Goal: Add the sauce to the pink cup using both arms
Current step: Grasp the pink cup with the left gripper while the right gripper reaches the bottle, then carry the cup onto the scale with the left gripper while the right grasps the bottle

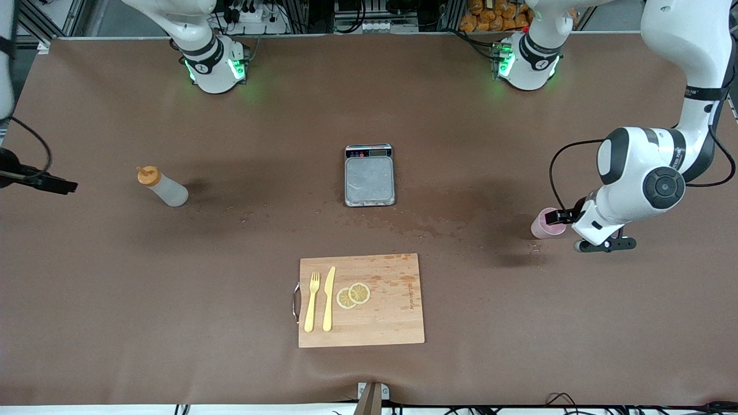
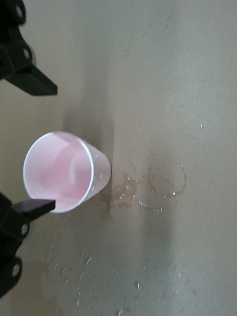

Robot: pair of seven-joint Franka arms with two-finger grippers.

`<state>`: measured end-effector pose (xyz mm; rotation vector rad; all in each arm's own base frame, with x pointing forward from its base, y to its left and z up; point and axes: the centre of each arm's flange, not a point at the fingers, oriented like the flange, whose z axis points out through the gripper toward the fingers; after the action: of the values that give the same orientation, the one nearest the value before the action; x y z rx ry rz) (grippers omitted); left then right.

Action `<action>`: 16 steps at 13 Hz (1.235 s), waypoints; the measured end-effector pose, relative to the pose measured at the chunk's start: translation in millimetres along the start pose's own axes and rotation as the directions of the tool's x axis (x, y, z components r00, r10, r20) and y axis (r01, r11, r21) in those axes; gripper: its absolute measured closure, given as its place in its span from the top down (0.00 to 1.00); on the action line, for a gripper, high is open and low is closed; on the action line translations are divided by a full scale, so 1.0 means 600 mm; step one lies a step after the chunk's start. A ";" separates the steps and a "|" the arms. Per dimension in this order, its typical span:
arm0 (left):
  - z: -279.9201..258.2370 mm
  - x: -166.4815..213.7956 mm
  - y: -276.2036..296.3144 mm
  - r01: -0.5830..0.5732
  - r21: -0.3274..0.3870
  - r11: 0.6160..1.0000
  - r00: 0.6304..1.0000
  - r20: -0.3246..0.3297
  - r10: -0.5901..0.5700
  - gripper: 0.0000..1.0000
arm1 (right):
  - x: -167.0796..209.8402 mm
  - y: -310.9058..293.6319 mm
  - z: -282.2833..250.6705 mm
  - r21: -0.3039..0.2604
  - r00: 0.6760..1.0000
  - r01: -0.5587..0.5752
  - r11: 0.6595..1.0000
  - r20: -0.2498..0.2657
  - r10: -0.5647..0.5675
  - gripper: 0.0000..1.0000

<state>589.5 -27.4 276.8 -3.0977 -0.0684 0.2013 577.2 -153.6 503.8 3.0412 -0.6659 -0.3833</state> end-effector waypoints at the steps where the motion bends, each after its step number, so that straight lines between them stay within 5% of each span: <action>1: 0.008 0.000 -0.007 0.005 0.000 1.000 1.000 -0.001 -0.005 0.90 | 0.013 0.031 0.014 0.053 0.999 -0.038 0.998 0.026 0.037 1.00; 5: 0.044 -0.002 -0.020 0.018 -0.006 1.000 1.000 0.016 -0.017 0.86 | 0.060 0.096 0.091 0.135 0.986 -0.126 0.983 0.124 0.110 1.00; 8: 0.059 -0.002 -0.018 0.015 -0.007 1.000 1.000 0.028 -0.015 0.69 | 0.087 0.143 0.160 0.210 0.960 -0.206 0.956 0.231 0.156 1.00; 10: 0.065 -0.002 -0.017 0.015 -0.008 1.000 0.999 0.031 -0.015 0.48 | 0.097 0.169 0.209 0.246 0.933 -0.254 0.935 0.318 0.169 1.00; 12: 0.069 -0.002 -0.017 0.015 -0.009 1.000 0.999 0.034 -0.014 0.40 | 0.106 0.187 0.265 0.301 0.894 -0.311 0.901 0.415 0.170 1.00; 15: 0.068 0.000 -0.014 0.013 -0.011 1.000 1.000 0.028 -0.013 0.04 | 0.118 0.210 0.355 0.334 0.825 -0.395 0.856 0.540 0.170 1.00; 16: 0.062 0.002 -0.011 0.010 -0.012 1.000 1.000 0.021 -0.010 0.04 | 0.121 0.210 0.372 0.334 0.812 -0.407 0.850 0.559 0.169 1.00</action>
<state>585.5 -19.8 240.3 -3.1069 -0.0857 0.2343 536.1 -287.9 277.1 3.1409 -1.4174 -1.2118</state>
